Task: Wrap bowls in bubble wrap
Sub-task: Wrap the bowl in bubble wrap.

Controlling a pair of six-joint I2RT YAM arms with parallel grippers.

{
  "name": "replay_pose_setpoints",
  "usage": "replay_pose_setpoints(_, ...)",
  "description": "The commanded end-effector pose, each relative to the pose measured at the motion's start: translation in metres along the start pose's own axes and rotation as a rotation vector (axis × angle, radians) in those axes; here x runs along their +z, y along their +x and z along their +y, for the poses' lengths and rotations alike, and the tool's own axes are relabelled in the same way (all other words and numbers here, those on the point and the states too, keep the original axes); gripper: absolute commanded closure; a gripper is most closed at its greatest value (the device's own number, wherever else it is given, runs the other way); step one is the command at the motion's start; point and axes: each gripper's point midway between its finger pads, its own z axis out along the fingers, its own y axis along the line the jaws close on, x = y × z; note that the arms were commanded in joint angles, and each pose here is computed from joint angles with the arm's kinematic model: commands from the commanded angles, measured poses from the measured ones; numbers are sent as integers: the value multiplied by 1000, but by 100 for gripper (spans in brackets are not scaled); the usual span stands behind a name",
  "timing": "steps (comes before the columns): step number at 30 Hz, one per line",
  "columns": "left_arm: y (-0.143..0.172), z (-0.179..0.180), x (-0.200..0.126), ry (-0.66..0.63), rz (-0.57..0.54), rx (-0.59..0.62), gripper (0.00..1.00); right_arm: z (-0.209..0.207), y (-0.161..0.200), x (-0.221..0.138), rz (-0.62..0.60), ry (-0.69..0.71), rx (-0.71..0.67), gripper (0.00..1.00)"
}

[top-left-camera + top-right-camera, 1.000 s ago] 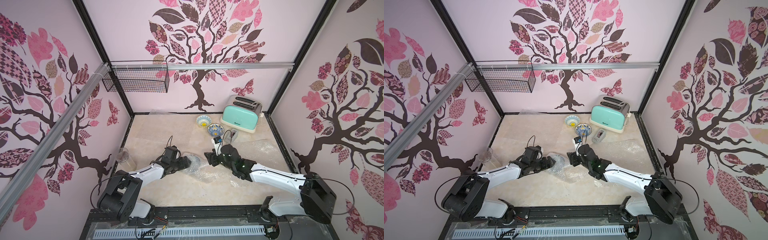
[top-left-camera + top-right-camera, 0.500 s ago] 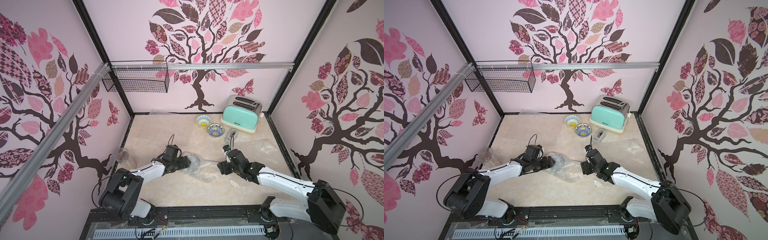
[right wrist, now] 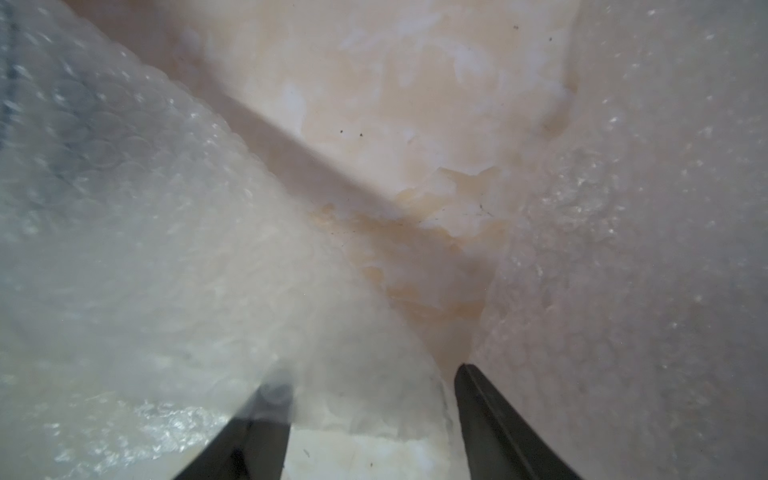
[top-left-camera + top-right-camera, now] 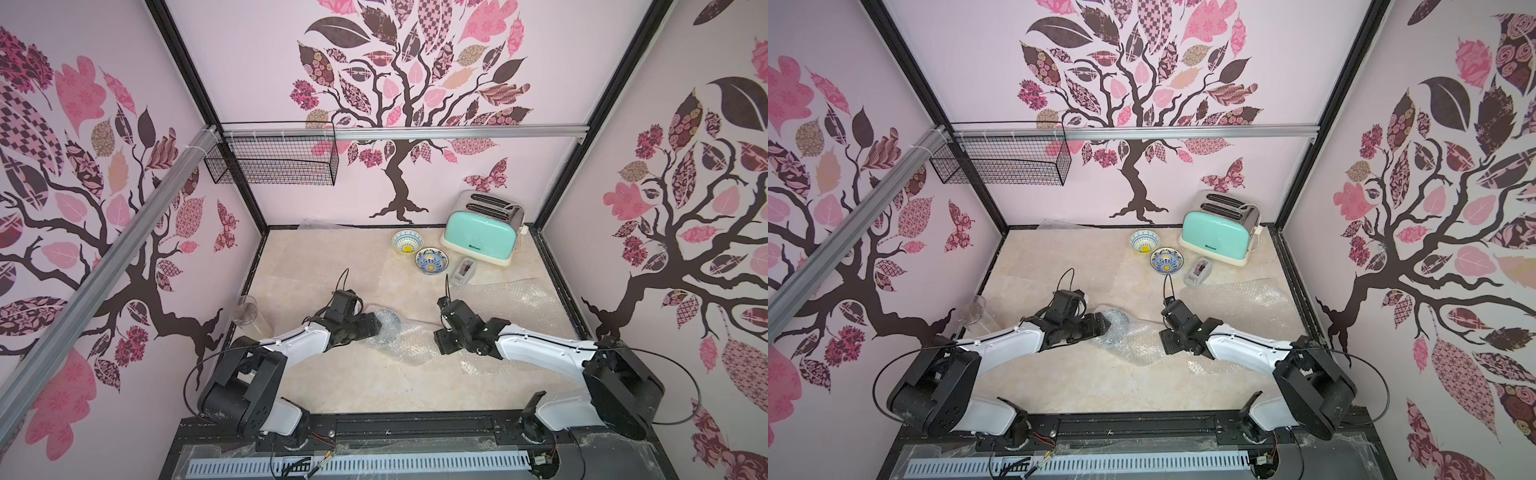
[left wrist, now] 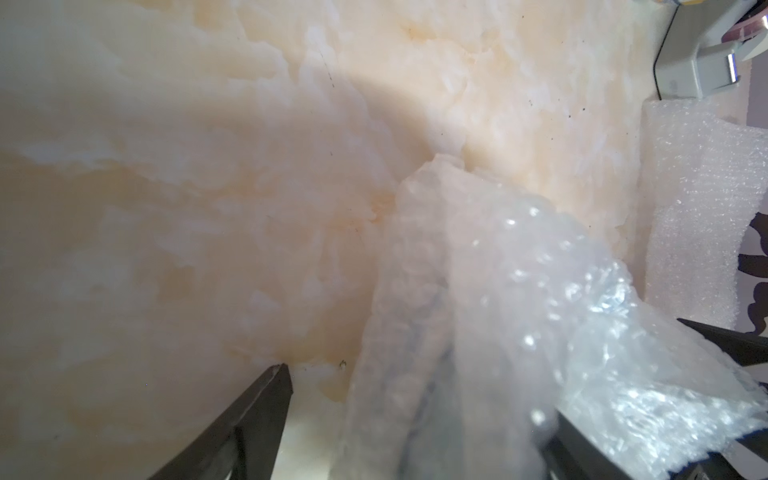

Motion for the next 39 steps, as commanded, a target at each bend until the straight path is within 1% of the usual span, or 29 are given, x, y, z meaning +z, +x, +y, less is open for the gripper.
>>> replay_pose_setpoints(1,10,17,4,-74,31,-5,19,-4,-13,-1,-11,68,-39,32)
replay_pose_setpoints(2,10,18,5,-77,31,-5,19,-7,-16,0,-10,95,-43,32)
replay_pose_setpoints(5,11,19,5,-80,33,-4,19,-8,-23,3,-9,117,-57,33)
replay_pose_setpoints(7,11,19,4,-80,33,-3,19,-10,-26,5,-10,133,-63,36)
replay_pose_setpoints(9,11,19,4,-81,31,-2,20,-8,-26,5,-3,128,-74,43)
replay_pose_setpoints(11,12,19,4,-82,32,-2,20,-5,-24,5,7,108,-75,56)
replay_pose_setpoints(15,11,19,4,-85,29,1,21,6,-27,-8,-4,36,-64,76)
replay_pose_setpoints(16,11,19,5,-88,29,2,21,10,-29,-13,-9,13,-60,79)
replay_pose_setpoints(18,11,19,5,-91,27,5,21,19,-34,-25,-16,-44,-36,83)
replay_pose_setpoints(21,11,19,6,-97,24,11,21,39,-34,-42,1,-167,-20,89)
replay_pose_setpoints(24,11,19,6,-99,26,11,21,51,-32,-53,1,-246,4,90)
replay_pose_setpoints(27,11,18,6,-97,24,14,22,68,-29,-64,9,-363,11,91)
replay_pose_setpoints(30,11,16,7,-94,21,19,22,85,-34,-77,-10,-470,16,91)
replay_pose_setpoints(34,14,15,10,-97,28,30,22,114,-56,-94,-47,-635,39,93)
replay_pose_setpoints(39,16,14,9,-97,27,41,23,132,-87,-89,-69,-701,118,93)
